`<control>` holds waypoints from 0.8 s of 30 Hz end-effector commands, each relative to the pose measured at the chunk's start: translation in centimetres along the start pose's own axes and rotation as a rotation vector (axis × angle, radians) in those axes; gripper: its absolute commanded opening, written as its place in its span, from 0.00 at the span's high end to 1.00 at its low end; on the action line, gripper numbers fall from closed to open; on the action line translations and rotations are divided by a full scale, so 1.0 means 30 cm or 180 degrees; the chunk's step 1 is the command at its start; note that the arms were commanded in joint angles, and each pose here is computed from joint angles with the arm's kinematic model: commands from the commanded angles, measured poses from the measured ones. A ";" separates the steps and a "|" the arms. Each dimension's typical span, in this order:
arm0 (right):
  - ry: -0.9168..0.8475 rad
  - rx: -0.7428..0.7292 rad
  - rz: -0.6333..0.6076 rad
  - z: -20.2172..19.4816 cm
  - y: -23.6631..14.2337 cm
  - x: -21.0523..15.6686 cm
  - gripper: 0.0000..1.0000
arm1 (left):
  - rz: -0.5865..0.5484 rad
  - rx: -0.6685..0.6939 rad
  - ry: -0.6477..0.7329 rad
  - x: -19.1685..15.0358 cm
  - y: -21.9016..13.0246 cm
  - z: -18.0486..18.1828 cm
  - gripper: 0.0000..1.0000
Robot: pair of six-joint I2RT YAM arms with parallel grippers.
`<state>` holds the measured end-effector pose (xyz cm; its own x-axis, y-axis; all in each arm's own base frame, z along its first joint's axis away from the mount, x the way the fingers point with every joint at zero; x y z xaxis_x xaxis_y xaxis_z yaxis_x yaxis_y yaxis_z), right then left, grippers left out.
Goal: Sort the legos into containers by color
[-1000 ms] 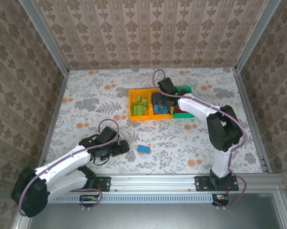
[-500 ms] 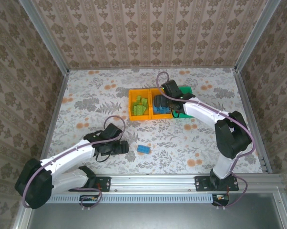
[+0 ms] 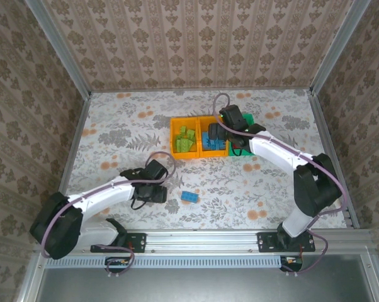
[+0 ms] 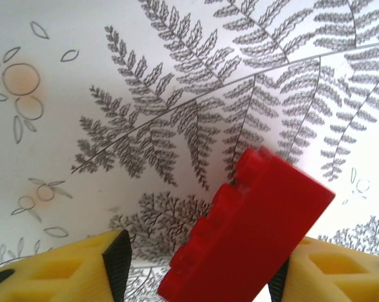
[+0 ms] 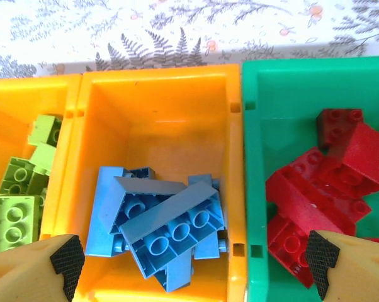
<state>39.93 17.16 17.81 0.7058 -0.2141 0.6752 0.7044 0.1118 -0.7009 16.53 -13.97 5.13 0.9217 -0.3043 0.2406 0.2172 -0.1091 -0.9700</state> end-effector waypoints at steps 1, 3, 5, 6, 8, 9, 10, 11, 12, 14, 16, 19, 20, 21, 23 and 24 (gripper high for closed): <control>0.0079 -0.0044 -0.0165 -0.038 -0.061 0.036 0.06 | -0.0066 -0.0101 0.0136 0.044 0.000 -0.035 0.47; 0.0128 -0.0051 -0.0206 -0.062 -0.085 0.041 0.06 | -0.0067 -0.0177 0.0133 0.053 0.010 -0.051 0.54; 0.0181 -0.0077 -0.0241 -0.091 -0.105 0.046 0.05 | -0.0079 -0.0229 0.0122 0.060 0.017 -0.062 0.58; 0.0212 -0.0093 -0.0253 -0.107 -0.114 0.046 0.05 | -0.0087 -0.0255 0.0113 0.064 0.019 -0.067 0.61; 0.0254 -0.0119 -0.0265 -0.135 -0.131 0.044 0.05 | -0.0115 -0.0293 0.0095 0.073 0.020 -0.074 0.68; 0.0261 -0.0133 -0.0265 -0.146 -0.141 0.039 0.05 | -0.0130 -0.0309 0.0085 0.078 0.018 -0.078 0.71; 0.0256 -0.0152 -0.0263 -0.156 -0.148 0.032 0.05 | -0.0145 -0.0320 0.0078 0.084 0.015 -0.081 0.73; 0.0239 -0.0168 -0.0266 -0.165 -0.158 0.023 0.05 | -0.0169 -0.0322 0.0069 0.093 0.009 -0.083 0.76; 0.0221 -0.0197 -0.0250 -0.176 -0.161 0.009 0.05 | -0.0208 -0.0324 0.0059 0.105 0.000 -0.086 0.78; 0.0221 -0.0224 -0.0278 -0.198 -0.189 -0.008 0.05 | -0.0335 -0.0337 0.0046 0.139 -0.029 -0.091 0.79; 0.0224 -0.0271 -0.0264 -0.224 -0.199 -0.045 0.05 | -0.0522 -0.0395 0.0051 0.194 -0.070 -0.102 0.80; 0.0272 -0.0230 -0.0201 -0.255 -0.210 -0.118 0.05 | -0.0854 -0.0573 0.0100 0.310 -0.151 -0.142 0.80; 0.0302 -0.0209 -0.0178 -0.265 -0.213 -0.146 0.05 | -0.0949 -0.0641 0.0144 0.355 -0.181 -0.160 0.80; 0.0343 -0.0194 -0.0159 -0.277 -0.217 -0.177 0.05 | -0.1035 -0.0710 0.0198 0.401 -0.206 -0.181 0.80; 0.0428 -0.0156 -0.0130 -0.293 -0.225 -0.234 0.07 | -0.1154 -0.0840 0.0325 0.487 -0.247 -0.224 0.79; 0.0467 -0.0139 -0.0115 -0.300 -0.228 -0.265 0.08 | -0.1233 -0.0937 0.0378 0.540 -0.274 -0.251 0.79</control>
<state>30.29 9.31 15.98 0.6678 -0.3076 0.6778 0.7208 0.0398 -0.6920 24.80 -22.24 14.27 0.8138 -0.2670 0.5163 0.3989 -0.3895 -0.8302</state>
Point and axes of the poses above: each hand's point on the last joint's axis, 136 mm out from that joint toward the fingers, its own y axis out along the fingers, its own z axis along the line the jaws close on, x = y × z, the point moved 3 cm from there along -y, back along the fingers, and after that the axes turned 8 degrees about y, right-handed, at the moved point
